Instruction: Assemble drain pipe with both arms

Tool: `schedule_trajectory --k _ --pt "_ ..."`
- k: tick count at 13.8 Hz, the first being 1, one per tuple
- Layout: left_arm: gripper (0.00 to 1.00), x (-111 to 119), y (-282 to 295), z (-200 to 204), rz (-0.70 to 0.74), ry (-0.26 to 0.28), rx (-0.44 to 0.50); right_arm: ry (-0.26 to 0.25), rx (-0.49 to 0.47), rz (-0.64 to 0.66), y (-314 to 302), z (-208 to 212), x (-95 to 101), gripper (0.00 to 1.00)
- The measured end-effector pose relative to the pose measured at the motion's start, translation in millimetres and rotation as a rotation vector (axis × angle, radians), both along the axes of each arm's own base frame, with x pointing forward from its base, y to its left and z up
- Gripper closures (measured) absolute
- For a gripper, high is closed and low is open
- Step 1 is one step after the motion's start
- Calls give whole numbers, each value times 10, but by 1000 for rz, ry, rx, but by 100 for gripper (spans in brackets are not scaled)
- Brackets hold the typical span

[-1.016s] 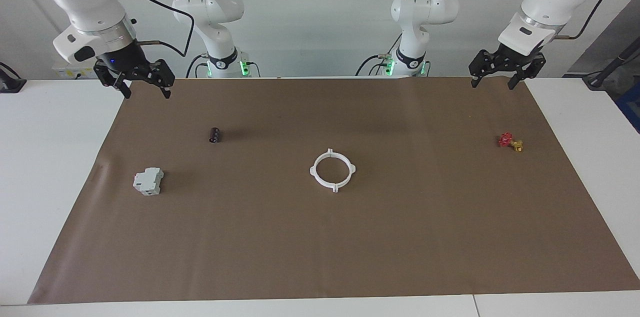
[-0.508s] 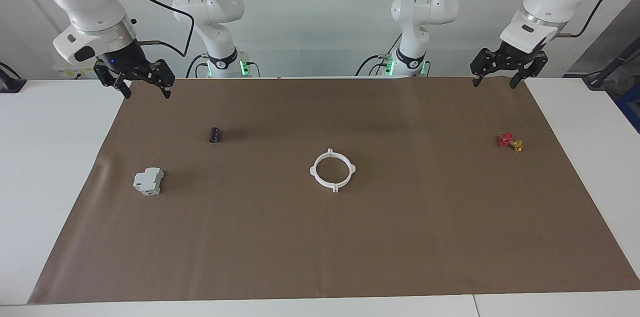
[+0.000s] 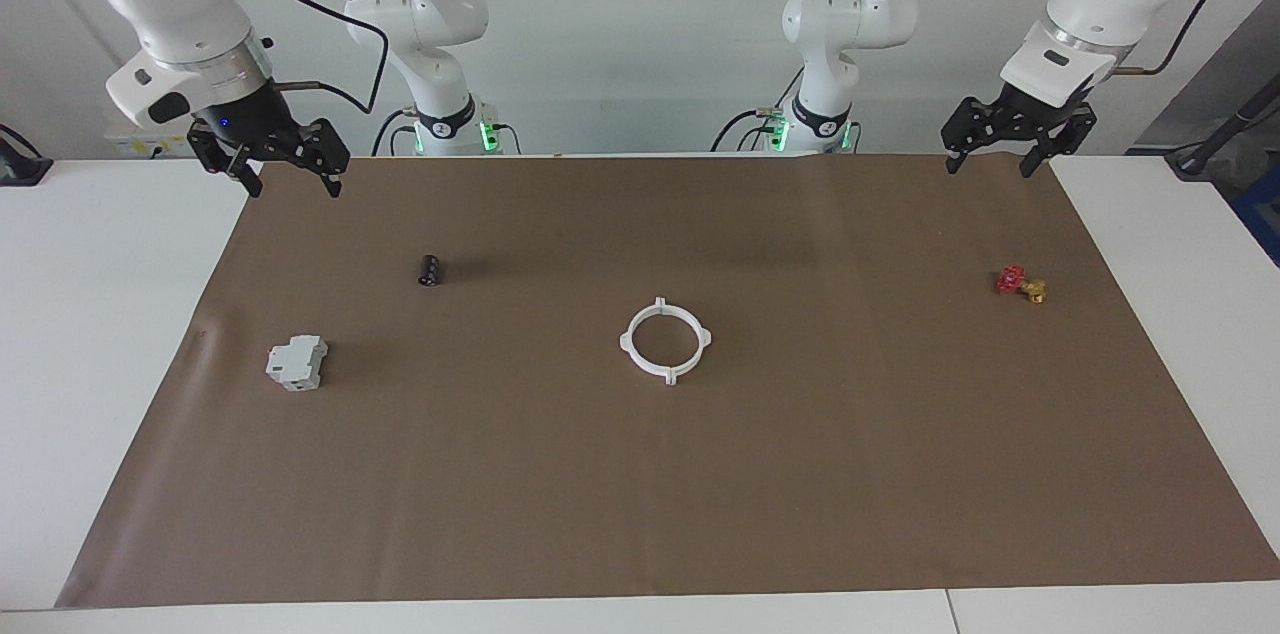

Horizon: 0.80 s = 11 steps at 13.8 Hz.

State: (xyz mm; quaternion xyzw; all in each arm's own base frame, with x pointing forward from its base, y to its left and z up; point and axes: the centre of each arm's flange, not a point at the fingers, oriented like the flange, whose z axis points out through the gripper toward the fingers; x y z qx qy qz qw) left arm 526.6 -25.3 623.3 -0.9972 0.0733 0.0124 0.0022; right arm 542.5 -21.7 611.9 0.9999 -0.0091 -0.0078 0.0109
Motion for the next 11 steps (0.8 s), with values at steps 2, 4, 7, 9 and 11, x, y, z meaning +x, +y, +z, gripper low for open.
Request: schedule_trajectory --k 2,4,7,9,11 --pt "0 29 42 -60 8 5 0 0 0 0 0 0 0 0" --pt "0 37 57 -65 11 3 0 0 0 0 0 0 0 0" --pt "0 39 66 -65 13 2 0 0 0 0 0 0 0 0" --pt "0 40 69 -64 13 2 0 0 0 0 0 0 0 0" --pt "0 40 69 -64 13 2 0 0 0 0 0 0 0 0"
